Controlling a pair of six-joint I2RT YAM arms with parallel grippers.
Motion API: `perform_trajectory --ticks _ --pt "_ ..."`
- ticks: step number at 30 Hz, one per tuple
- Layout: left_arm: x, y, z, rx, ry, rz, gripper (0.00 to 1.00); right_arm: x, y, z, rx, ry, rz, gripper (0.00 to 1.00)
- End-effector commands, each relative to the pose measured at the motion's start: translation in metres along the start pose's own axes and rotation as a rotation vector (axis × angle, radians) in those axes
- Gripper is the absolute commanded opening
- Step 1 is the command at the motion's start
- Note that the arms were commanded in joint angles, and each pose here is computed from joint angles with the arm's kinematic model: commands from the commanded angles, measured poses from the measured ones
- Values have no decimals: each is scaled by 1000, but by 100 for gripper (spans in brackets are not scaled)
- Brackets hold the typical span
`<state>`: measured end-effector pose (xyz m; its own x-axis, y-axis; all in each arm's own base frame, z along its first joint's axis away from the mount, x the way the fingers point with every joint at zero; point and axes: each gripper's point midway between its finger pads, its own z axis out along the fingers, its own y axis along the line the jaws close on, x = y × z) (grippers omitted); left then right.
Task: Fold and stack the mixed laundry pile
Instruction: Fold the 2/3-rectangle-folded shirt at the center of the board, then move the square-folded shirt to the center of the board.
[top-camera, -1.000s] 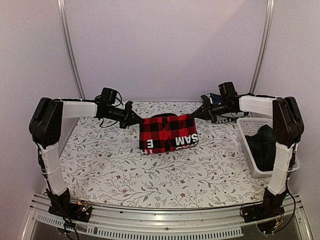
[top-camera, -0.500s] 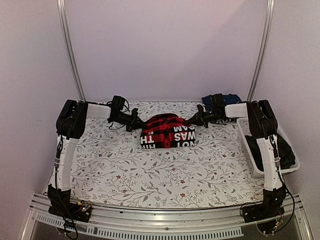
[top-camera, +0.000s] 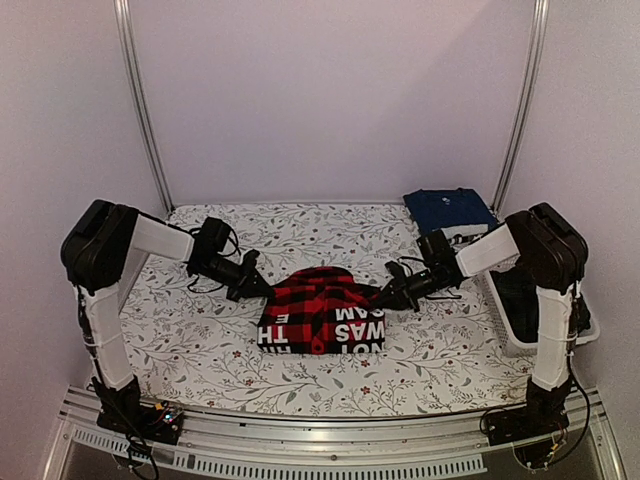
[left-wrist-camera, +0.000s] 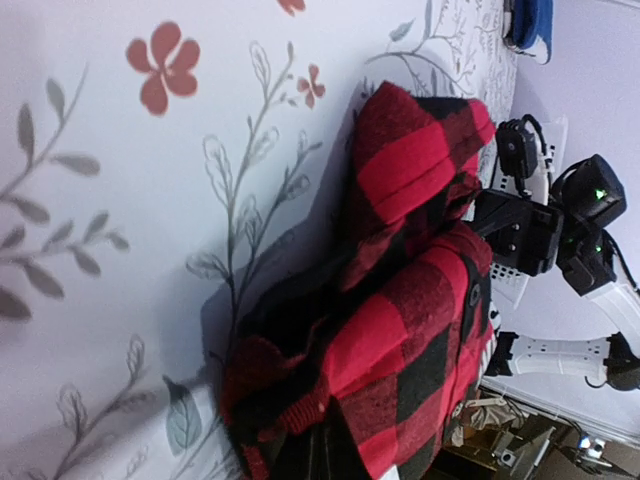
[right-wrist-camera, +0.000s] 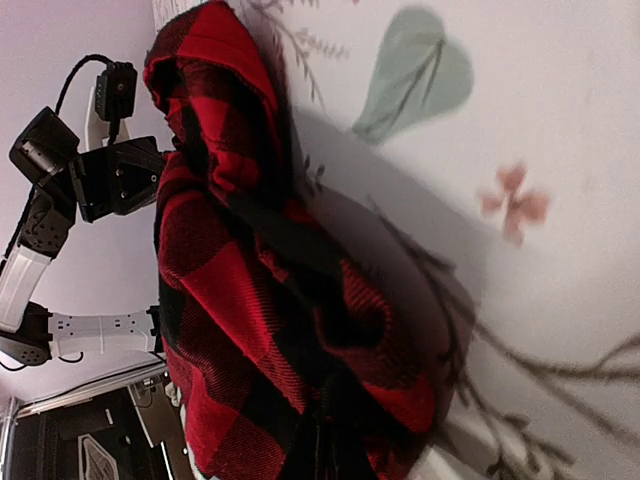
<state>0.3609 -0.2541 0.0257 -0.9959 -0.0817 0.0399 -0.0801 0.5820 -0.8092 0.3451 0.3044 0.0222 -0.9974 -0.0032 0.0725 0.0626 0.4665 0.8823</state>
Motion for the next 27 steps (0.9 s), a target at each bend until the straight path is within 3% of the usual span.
perform_trajectory --ticks 1,10,22,27 --pt "17 -28 -27 25 -47 99 0 18 38 -27 -21 -42 -87 0" --pt "-11 -57 -45 19 -111 176 0 -7 84 -51 -45 -110 -198 0" --pt "-79 -21 -2 64 -109 132 0 -81 16 -24 28 -178 -139 0" --pt "-89 -15 1 49 -121 147 0 -85 7 -19 13 -172 -130 0"
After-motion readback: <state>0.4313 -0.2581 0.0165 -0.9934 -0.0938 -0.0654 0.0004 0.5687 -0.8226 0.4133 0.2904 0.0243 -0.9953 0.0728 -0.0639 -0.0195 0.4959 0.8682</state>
